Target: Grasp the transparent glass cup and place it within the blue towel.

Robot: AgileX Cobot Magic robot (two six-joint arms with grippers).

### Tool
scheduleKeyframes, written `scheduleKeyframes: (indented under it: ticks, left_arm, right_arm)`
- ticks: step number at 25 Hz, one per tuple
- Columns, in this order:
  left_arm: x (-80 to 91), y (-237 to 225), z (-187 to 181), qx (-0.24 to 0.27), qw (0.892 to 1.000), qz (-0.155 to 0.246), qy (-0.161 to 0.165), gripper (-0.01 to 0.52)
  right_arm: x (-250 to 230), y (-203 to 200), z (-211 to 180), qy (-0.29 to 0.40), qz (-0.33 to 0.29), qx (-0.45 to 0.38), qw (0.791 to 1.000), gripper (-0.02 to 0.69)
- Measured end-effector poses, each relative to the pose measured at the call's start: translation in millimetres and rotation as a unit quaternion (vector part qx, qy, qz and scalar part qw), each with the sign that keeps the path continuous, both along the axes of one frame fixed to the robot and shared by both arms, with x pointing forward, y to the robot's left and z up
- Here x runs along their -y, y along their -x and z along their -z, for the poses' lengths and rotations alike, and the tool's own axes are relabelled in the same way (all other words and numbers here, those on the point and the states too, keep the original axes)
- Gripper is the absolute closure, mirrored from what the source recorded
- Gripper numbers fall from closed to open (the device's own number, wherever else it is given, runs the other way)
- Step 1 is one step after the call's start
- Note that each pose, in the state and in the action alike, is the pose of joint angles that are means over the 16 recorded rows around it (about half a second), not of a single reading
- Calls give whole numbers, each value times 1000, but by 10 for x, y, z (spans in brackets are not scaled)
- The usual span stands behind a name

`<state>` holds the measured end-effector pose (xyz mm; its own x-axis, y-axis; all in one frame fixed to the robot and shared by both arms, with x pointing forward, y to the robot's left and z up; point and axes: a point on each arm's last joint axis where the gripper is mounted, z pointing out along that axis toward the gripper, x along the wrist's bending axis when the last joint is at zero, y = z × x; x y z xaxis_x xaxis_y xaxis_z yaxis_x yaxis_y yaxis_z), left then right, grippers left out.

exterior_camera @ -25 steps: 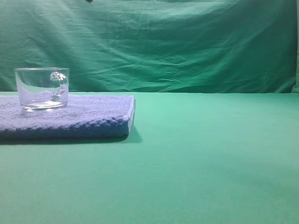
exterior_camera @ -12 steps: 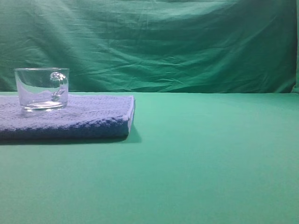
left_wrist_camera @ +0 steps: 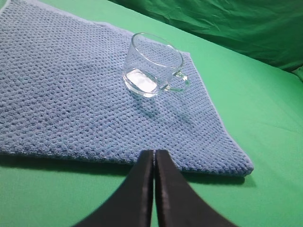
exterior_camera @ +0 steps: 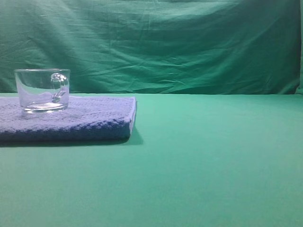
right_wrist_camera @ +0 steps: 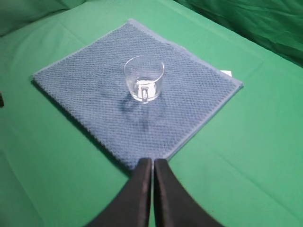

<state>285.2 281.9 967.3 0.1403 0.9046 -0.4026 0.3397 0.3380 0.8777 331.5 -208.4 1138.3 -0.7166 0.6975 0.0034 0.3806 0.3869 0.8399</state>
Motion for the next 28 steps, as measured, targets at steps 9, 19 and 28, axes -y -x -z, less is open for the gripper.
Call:
scheduleKeyframes:
  ticks: [9,19,28]
  left_arm:
    - [0,0,0,0,1000,0,0,514]
    - [0,0,0,0,1000,0,0,514]
    - [0,0,0,0,1000,0,0,514]
  right_arm:
    - [325,161,285,-34,74,49,995,665]
    - [698,322,733,-81,229,139,960,647]
    - [857,432,1322,-75,339,160,924,620]
